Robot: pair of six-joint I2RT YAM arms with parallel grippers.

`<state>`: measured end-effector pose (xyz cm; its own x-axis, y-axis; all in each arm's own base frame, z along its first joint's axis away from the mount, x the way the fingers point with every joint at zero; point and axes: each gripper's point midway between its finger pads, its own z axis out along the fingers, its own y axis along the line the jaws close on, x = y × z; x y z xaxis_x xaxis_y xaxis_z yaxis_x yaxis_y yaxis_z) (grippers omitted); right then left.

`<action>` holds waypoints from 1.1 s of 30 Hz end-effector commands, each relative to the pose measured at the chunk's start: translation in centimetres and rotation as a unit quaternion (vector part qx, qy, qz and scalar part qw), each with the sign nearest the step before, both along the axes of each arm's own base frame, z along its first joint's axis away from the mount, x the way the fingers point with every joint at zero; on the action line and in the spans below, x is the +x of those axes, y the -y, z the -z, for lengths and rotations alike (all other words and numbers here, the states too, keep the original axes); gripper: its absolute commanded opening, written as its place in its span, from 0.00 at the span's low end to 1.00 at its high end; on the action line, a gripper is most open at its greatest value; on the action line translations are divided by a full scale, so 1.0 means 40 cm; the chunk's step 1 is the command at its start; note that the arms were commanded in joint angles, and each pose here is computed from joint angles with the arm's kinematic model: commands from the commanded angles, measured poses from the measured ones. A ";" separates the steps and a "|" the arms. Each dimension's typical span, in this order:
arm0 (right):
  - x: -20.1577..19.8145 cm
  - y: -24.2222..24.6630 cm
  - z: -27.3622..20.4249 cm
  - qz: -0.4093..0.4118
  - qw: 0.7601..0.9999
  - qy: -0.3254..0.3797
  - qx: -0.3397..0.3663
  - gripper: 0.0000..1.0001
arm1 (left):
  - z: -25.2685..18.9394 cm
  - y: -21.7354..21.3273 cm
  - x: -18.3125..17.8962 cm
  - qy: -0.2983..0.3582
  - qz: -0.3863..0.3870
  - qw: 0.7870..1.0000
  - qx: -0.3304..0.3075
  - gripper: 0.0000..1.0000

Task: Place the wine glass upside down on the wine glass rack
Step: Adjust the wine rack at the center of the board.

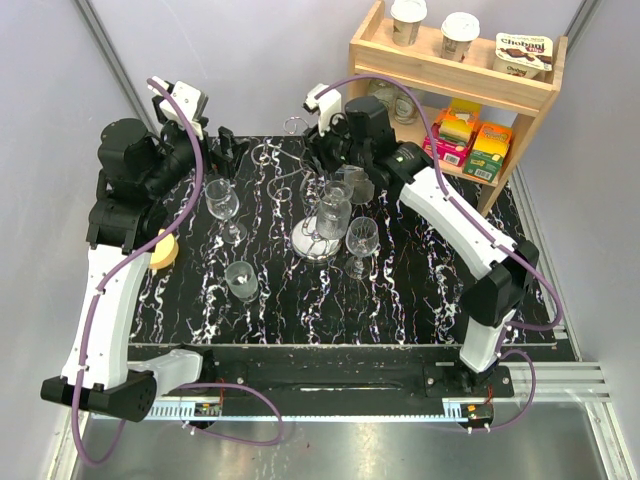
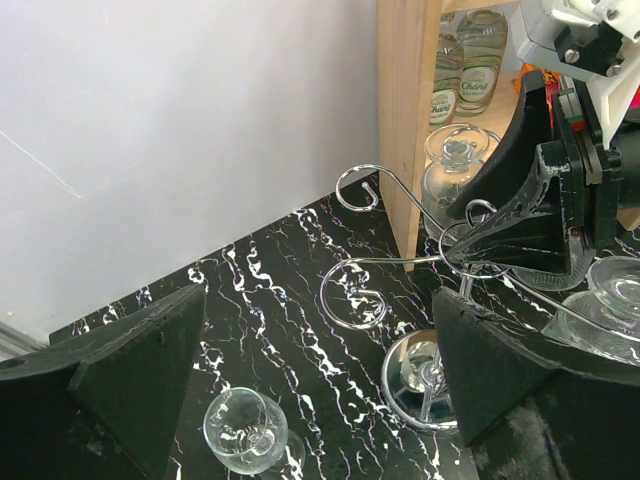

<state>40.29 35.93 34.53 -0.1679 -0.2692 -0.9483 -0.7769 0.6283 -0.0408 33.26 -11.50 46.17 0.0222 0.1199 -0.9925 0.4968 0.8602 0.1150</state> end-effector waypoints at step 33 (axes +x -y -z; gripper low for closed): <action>-0.115 -0.002 -0.045 -0.182 0.980 0.076 -0.024 0.00 | -0.017 0.008 -0.030 0.020 0.026 0.999 0.007 0.99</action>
